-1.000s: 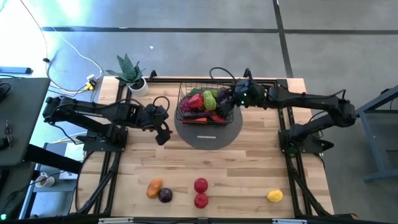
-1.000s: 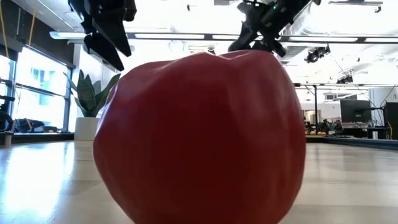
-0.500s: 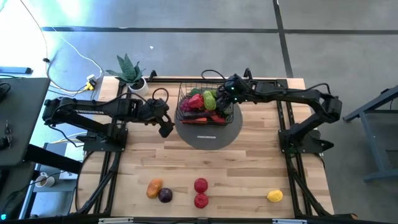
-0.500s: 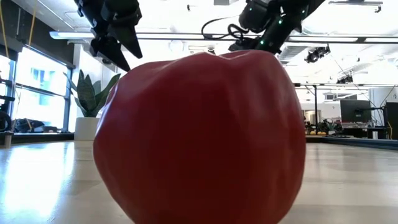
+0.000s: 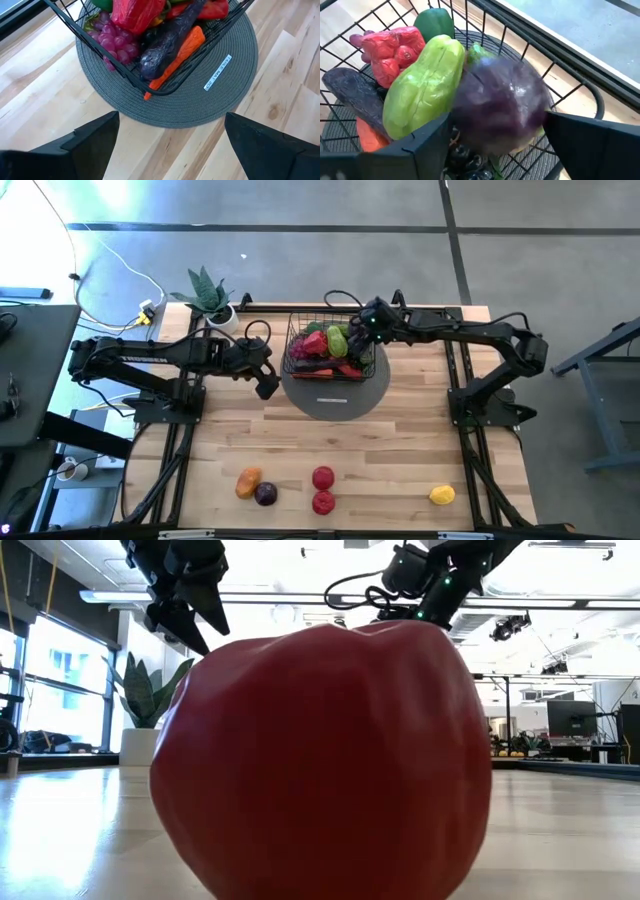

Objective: Build produce basket
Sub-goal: Put the top violet plum into the wire basket, then put the top red tomato into the wire basket

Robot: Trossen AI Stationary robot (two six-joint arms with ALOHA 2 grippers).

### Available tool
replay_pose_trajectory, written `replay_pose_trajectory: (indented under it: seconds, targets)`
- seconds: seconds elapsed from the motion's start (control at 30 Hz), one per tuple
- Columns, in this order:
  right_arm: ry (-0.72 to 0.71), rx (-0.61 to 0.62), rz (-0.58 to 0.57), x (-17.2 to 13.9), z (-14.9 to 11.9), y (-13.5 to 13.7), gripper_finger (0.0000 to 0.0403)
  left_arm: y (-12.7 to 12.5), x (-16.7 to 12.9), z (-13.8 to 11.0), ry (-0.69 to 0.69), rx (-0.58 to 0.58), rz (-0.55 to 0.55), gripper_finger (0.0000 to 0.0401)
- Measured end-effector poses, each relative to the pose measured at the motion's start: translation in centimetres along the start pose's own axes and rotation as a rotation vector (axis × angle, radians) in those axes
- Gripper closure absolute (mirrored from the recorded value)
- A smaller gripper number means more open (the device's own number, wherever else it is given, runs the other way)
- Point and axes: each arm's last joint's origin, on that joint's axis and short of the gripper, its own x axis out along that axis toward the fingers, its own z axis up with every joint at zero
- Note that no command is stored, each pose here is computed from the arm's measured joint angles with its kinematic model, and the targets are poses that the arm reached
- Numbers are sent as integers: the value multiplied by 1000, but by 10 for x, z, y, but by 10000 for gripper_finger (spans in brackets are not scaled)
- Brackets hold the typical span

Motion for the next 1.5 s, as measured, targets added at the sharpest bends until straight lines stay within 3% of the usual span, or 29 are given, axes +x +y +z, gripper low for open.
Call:
replay_pose_trajectory:
  seconds: [0.33, 0.63, 1.2, 1.5]
  targets:
    - [17, -40, -22, -21, 23, -2, 94, 0, 0, 0, 2, -3, 1, 48]
    - [139, -16, 153, -47, 34, 11, 93, -5, -1, -7, 108, -24, -101, 48]
    - [388, 115, 286, -79, -17, 88, 93, -46, -20, -44, 245, 103, -275, 48]
    - [479, 99, 293, -103, -54, 125, 93, -66, -35, -69, 265, 205, -326, 48]
